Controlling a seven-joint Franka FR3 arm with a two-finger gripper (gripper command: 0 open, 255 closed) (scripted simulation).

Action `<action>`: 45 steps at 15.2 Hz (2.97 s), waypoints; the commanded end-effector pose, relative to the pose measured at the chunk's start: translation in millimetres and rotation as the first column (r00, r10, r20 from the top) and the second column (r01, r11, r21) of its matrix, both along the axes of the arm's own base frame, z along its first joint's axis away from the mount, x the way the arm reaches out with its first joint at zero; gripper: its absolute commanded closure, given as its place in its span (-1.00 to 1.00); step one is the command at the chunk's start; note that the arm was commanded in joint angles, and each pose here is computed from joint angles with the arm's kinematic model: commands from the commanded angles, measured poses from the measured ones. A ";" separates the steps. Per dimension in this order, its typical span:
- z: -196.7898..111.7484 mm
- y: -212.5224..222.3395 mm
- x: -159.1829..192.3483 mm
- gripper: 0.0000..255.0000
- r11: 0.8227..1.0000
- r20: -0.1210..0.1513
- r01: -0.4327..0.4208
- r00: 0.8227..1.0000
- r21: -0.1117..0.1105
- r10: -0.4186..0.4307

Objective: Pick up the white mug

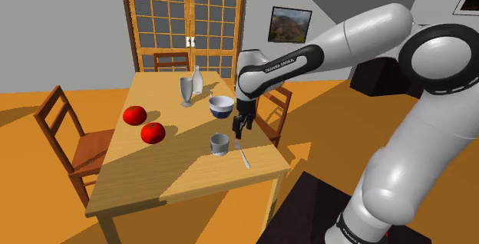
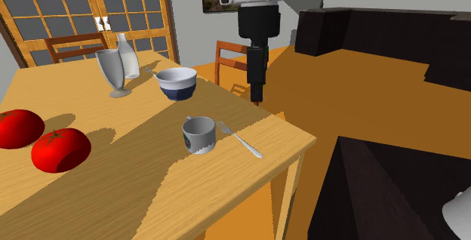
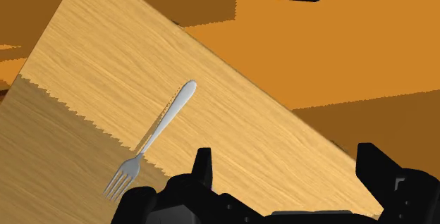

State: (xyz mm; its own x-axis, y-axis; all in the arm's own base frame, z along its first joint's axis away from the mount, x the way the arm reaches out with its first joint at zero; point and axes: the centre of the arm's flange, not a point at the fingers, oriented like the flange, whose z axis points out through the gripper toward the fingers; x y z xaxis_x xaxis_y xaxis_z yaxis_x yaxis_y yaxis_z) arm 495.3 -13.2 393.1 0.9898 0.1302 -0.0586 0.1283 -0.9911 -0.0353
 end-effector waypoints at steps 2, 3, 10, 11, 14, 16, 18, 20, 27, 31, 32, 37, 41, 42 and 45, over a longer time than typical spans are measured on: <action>-26.1 -0.4 32.9 -1.00 1.000 -0.003 -0.004 1.000 -0.014 0.004; -35.0 -1.2 42.8 -1.00 1.000 -0.004 -0.005 1.000 -0.019 0.005; -96.8 -7.3 111.8 -1.00 0.999 -0.012 -0.013 1.000 -0.052 0.012; -105.6 -8.3 121.7 -1.00 0.998 -0.013 -0.014 1.000 -0.057 0.013; -132.2 -11.5 151.1 -1.00 0.997 -0.017 -0.018 1.000 -0.071 0.016; -150.0 -13.7 170.7 -1.00 0.997 -0.019 -0.020 1.000 -0.080 0.018; -167.8 -16.1 190.2 -1.00 0.996 -0.022 -0.022 1.000 -0.090 0.020; -176.2 -16.6 193.7 -1.00 0.996 -0.022 -0.023 1.000 -0.091 0.021; -211.0 -16.6 193.6 -1.00 0.996 -0.022 -0.023 1.000 -0.091 0.021; -211.5 -16.5 192.7 1.00 0.996 -0.022 -0.023 1.000 -0.091 0.021; -211.4 -16.5 192.7 1.00 0.996 -0.022 -0.023 1.000 -0.091 0.021; -211.5 -16.5 192.6 1.00 0.996 -0.022 -0.023 1.000 -0.091 0.021; -195.1 -16.6 193.6 1.00 0.996 -0.022 -0.023 1.000 -0.091 0.021; -189.8 -16.6 193.6 1.00 0.996 -0.022 -0.023 1.000 -0.091 0.021; -174.0 -16.6 193.7 1.00 0.996 -0.022 -0.023 1.000 -0.091 0.021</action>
State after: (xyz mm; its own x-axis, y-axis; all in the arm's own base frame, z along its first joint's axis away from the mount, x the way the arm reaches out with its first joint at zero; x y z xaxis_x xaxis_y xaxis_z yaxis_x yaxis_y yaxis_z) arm 688.9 -29.4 213.4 0.9852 0.1445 -0.0921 0.1498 -0.9873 0.0528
